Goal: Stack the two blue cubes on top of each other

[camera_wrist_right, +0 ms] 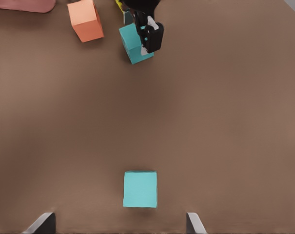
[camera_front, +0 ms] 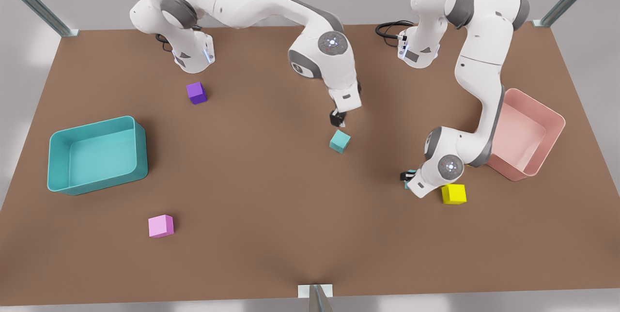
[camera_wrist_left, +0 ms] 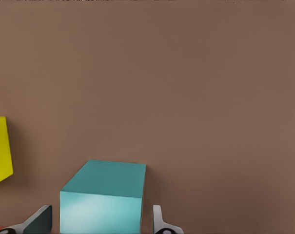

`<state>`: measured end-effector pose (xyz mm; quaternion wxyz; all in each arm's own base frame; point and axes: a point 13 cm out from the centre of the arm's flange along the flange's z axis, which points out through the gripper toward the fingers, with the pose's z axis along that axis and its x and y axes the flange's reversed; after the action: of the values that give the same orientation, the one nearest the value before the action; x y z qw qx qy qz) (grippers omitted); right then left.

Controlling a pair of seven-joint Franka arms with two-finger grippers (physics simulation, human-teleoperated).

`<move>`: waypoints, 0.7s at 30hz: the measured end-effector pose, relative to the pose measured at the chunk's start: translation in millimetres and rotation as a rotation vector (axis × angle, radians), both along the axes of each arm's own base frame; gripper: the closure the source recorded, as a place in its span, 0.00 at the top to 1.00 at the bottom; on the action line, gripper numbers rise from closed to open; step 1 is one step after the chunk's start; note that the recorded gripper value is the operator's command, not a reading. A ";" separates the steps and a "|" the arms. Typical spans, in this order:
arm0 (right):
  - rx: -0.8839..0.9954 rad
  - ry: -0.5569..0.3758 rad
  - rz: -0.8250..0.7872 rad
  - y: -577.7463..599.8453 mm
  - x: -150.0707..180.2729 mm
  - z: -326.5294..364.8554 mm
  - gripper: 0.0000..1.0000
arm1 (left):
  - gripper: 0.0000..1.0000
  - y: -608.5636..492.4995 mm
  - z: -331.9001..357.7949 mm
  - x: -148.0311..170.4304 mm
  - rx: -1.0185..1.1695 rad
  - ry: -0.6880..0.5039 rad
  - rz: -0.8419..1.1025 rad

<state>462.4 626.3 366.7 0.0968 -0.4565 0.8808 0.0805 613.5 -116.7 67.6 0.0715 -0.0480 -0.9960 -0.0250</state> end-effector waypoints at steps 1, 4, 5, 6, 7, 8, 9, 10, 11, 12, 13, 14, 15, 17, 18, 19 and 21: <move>0.020 -0.016 -0.088 -59.4 32.6 73.4 1.00 | 1.00 0.3 -1.8 0.7 -0.001 -0.003 0.000; 0.036 -0.055 -0.636 -431.3 111.9 275.3 1.00 | 1.00 2.6 -10.0 0.7 -0.004 -0.002 0.003; -0.010 -0.030 -0.867 -570.8 75.5 298.6 1.00 | 1.00 2.7 -11.6 0.8 -0.004 -0.003 0.003; -0.077 0.052 -1.100 -687.6 10.3 277.4 1.00 | 1.00 2.5 -12.9 1.0 -0.005 -0.004 0.003; -0.148 0.176 -1.094 -682.5 -40.7 214.3 1.00 | 1.00 2.0 -14.4 0.9 -0.006 -0.003 0.002; -0.209 0.293 -1.058 -671.3 -72.2 140.6 1.00 | 1.00 1.3 -15.4 0.7 -0.007 -0.003 0.001; -0.248 0.368 -1.034 -667.5 -90.9 84.6 1.00 | 1.00 0.9 -16.4 0.6 -0.007 -0.003 0.000; -0.267 0.398 -1.014 -665.8 -96.3 51.0 1.00 | 0.99 0.7 -18.4 -0.1 -0.007 -0.001 0.000; -0.272 0.401 -1.006 -667.2 -94.5 31.8 1.00 | 0.77 0.4 -19.5 -0.3 -0.007 0.000 0.000; -0.268 0.388 -1.005 -670.2 -89.8 21.8 1.00 | 0.68 0.7 -19.5 0.4 -0.007 -0.002 0.000; -0.269 0.372 -1.003 -669.1 -83.0 14.8 1.00 | 0.67 1.2 -19.0 1.5 -0.006 -0.004 0.001; -0.271 0.347 -0.996 -664.0 -75.9 13.8 1.00 | 0.67 1.4 -18.4 2.5 -0.005 -0.007 0.002; -0.270 0.326 -0.994 -661.3 -70.3 14.4 1.00 | 0.67 1.6 -17.0 3.8 -0.005 -0.010 0.003; -0.264 0.297 -0.994 -657.6 -61.9 14.9 1.00 | 0.67 -0.5 -3.6 12.4 -0.005 -0.028 0.004; -0.267 0.289 -0.984 -651.8 -57.1 13.2 1.00 | 0.68 -4.5 10.5 23.3 -0.008 -0.046 0.006; -0.269 0.281 -0.978 -647.6 -53.4 12.1 1.00 | 0.68 -17.9 26.8 34.2 -0.021 -0.066 0.001; -0.266 0.270 -0.979 -645.1 -48.2 11.7 1.00 | 0.69 -67.8 75.3 56.9 -0.073 -0.111 -0.025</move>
<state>414.2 -18.8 378.5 -0.0500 0.0147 0.9982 -0.0286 670.4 -184.5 142.9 0.0141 -0.0614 -0.9980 0.0081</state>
